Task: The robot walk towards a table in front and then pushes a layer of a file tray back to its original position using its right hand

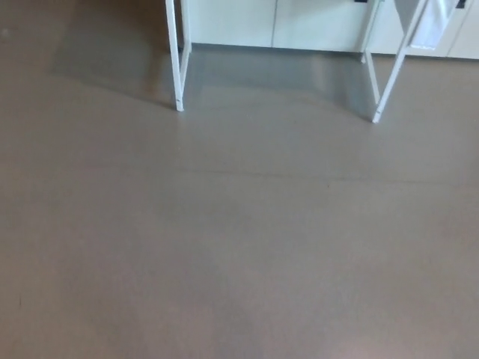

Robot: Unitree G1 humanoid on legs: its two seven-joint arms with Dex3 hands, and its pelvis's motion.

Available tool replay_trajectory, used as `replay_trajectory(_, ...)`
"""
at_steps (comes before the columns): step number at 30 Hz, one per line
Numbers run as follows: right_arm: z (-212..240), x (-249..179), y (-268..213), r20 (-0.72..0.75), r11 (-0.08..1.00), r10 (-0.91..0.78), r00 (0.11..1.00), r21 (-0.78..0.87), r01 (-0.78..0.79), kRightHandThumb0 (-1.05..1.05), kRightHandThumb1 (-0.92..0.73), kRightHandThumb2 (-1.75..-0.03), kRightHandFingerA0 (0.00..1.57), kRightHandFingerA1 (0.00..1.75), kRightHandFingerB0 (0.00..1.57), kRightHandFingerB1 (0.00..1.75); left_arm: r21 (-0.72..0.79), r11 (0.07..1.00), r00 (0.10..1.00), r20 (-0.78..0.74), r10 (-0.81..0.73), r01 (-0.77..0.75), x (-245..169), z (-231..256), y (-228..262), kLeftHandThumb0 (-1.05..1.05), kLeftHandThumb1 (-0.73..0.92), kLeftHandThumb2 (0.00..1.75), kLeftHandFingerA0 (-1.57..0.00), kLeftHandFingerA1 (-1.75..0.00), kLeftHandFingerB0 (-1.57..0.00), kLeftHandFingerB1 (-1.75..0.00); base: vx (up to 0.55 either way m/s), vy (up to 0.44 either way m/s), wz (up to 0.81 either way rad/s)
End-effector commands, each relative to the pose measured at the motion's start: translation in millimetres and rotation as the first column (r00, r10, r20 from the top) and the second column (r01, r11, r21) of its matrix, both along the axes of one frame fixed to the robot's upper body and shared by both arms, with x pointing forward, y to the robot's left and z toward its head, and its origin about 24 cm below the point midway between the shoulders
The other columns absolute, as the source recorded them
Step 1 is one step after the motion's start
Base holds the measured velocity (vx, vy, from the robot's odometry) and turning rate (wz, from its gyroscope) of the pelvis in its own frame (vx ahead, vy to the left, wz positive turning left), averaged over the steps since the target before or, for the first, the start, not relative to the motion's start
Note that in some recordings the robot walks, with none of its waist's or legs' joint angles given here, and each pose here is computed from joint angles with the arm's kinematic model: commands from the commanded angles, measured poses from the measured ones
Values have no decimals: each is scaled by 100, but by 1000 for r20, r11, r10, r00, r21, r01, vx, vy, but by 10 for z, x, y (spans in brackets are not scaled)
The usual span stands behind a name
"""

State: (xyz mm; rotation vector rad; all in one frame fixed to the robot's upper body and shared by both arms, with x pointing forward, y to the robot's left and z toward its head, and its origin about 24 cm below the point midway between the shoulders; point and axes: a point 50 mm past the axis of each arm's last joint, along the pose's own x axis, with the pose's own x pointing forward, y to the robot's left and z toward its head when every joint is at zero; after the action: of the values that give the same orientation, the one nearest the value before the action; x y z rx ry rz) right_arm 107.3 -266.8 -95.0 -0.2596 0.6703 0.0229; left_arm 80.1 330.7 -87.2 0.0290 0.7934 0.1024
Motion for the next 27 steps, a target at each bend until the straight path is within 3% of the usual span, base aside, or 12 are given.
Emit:
replay_trajectory(1, 41, 31, -60, 12, 1000, 13, 1000, -20, -12, -23, -51, -55, 68, 44, 55, 41, 44, 999, 999, 23, -30, 29, 29, 35, -1, -12, 47, 55, -38, -45, -45, -37, 179, -126, 12)
replay_trajectory(13, 35, 56, -69, 18, 999, 28, 999, -31, -28, -25, -50, -55, 68, 45, 56, 42, 38, 999, 999, 27, -28, 27, 63, 50, -7, -12, 45, 55, -39, -44, -41, -36, 274, -135, 17)
replay_trajectory(27, 41, 65, -43, 11, 999, 35, 999, -22, -35, -25, -51, -55, 68, 45, 54, 42, 60, 997, 998, 40, -53, 51, 68, 64, -26, -16, 45, 56, -39, -45, -41, -35, 310, 187, -6)
